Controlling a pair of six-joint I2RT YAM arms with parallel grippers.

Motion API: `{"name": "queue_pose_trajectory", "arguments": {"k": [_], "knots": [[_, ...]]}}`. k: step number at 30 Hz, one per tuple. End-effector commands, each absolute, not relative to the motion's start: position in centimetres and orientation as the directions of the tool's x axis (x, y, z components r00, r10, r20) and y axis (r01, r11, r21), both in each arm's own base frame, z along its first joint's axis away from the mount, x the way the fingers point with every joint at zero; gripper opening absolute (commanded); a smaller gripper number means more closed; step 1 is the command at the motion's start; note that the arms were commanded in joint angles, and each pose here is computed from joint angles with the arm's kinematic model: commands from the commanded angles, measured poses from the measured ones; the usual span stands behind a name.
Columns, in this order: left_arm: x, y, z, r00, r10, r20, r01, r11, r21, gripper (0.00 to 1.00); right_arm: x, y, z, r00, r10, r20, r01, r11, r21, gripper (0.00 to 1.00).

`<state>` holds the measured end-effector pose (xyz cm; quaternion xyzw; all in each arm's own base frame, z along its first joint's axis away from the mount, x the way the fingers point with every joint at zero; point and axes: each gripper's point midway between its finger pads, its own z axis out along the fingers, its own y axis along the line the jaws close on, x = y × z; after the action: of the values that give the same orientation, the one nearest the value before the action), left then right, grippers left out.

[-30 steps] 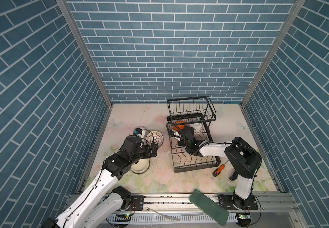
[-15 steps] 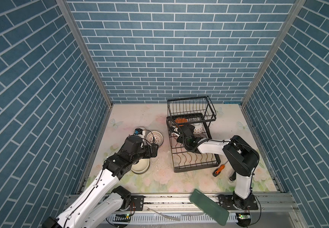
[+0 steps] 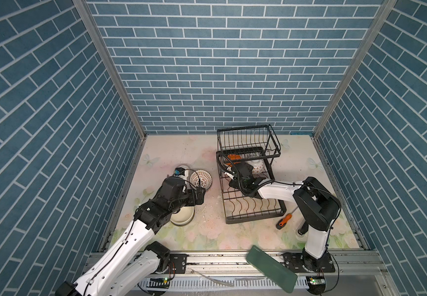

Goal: Load the bowls into the dish rack
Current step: 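Lower the orange bowl into the rack slots beside the white bowl with the right gripper, then open the right gripper to release the orange bowl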

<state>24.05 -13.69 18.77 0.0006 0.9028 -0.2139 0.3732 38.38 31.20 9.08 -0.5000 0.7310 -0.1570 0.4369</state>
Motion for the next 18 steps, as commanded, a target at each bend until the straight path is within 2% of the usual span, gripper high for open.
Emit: {"name": "queue_pose_trajectory", "arguments": {"k": [1, 10, 18], "knots": [[23.9, -13.4, 18.6, -0.719, -0.157, -0.677, 0.161, 0.91, -0.382, 1.0, 38.3, 31.7, 11.6, -0.124, -0.826, -0.55, -0.583, 0.509, -0.633, 0.99], [23.9, -13.0, 18.4, -0.722, -0.171, -0.671, 0.139, 0.914, -0.382, 1.0, 35.8, 32.2, 11.4, -0.112, -0.825, -0.554, -0.602, 0.499, -0.623, 0.99], [23.8, -12.5, 17.7, -0.722, -0.208, -0.66, 0.099, 0.913, -0.396, 1.0, 33.7, 31.7, 11.3, -0.152, -0.799, -0.581, -0.601, 0.542, -0.588, 0.98]]}}
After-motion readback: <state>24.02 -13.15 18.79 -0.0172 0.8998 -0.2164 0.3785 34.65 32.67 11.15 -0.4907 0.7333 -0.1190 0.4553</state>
